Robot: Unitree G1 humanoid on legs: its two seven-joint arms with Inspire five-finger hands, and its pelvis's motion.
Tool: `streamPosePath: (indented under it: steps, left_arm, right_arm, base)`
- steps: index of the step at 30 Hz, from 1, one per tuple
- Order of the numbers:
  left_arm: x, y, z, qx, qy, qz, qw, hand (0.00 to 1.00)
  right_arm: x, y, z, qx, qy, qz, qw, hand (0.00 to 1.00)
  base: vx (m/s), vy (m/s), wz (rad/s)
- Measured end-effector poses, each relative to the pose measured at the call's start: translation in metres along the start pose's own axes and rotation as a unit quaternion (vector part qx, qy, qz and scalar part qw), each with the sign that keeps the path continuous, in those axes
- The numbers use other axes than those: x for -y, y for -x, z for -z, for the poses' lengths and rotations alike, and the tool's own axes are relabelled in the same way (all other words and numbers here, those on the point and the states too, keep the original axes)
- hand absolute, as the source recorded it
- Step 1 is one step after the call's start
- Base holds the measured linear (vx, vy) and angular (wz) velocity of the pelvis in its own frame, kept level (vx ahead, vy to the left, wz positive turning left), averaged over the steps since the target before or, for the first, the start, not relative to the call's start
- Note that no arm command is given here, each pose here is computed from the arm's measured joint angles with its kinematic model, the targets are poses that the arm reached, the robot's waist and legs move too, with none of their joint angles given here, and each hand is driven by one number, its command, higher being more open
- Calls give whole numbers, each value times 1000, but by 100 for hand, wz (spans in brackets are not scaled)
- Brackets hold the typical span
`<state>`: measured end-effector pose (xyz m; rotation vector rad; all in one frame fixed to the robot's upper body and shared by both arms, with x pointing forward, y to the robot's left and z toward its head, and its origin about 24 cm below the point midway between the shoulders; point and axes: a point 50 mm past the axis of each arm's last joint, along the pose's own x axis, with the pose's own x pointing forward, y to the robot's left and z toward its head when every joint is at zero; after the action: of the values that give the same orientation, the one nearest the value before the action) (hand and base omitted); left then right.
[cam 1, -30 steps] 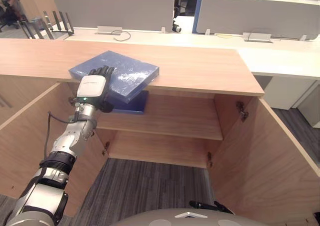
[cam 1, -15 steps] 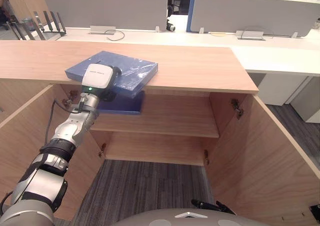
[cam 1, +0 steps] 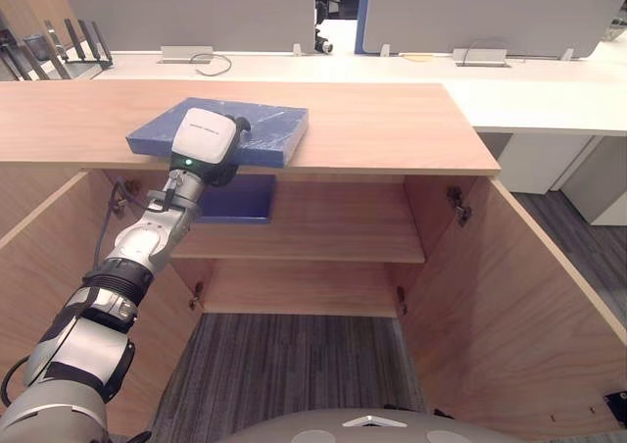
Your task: Walk over to the cabinet, pick up the folder, carry it to the office cabinet, place the folder inside the office cabinet, then close the office cabinet door
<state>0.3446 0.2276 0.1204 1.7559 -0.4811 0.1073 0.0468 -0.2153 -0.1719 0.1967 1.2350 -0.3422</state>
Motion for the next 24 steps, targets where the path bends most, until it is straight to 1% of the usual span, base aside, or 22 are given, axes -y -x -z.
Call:
streamPosePath:
  steps: [3,5,6,7,8,10,11,13,14,15,18,20,21,22,24]
  left_arm:
    - [-5,10,-20,29,22,-17,999,0]
    - [-9,23,-46,67,62,-32,995,0]
    - [-11,26,-54,78,76,-35,993,0]
    - [-13,33,-69,97,108,-39,989,0]
    - [-15,36,-77,104,122,-43,986,0]
    - [-27,43,-100,123,202,-66,969,0]
    - [-31,44,-105,131,220,-70,964,0]
    - [-45,45,-118,157,292,-80,940,0]
    - [-47,46,-120,164,304,-80,935,0]
    - [-52,51,-127,179,346,-76,918,0]
    - [-58,57,-134,194,384,-73,900,0]
    - [-66,63,-140,198,448,-75,868,0]
    - [-68,65,-141,196,468,-76,859,0]
    - [-71,68,-142,187,527,-76,826,0]
    - [-70,73,-144,168,593,-63,785,0]
  right_arm:
    - [0,0,1,-1,2,1,1000,100]
    - [1,0,1,-2,5,1,1000,100]
    - [1,0,1,-2,6,1,1000,100]
    - [1,0,1,-2,6,2,1000,100]
    - [1,0,1,-2,7,3,1000,100]
    - [1,0,2,-5,19,4,1000,100]
    - [1,0,2,-6,23,4,1000,100]
    - [1,0,2,-6,28,4,1000,100]
    - [1,0,2,-6,30,4,1000,100]
    - [1,0,1,-7,40,2,999,100]
    - [2,0,1,-8,45,3,999,100]
    - [3,0,2,-12,45,4,999,100]
    - [3,0,2,-12,45,4,999,100]
    - [3,0,2,-13,46,3,999,100]
    - [3,0,2,-14,53,2,999,100]
  base:
    - [-10,-5,7]
    - [2,1,9]
    - [-2,5,8]
    - [-5,4,5]
    - [-9,4,3]
    - [0,0,0]
    - [0,0,0]
    - [-15,-11,0]
    - [-33,-25,-3]
    - [-28,-20,-4]
    - [-35,-19,-2]
    - [-51,-26,0]
    - [-44,-25,0]
    - [-40,-24,-1]
    - [-35,-23,0]
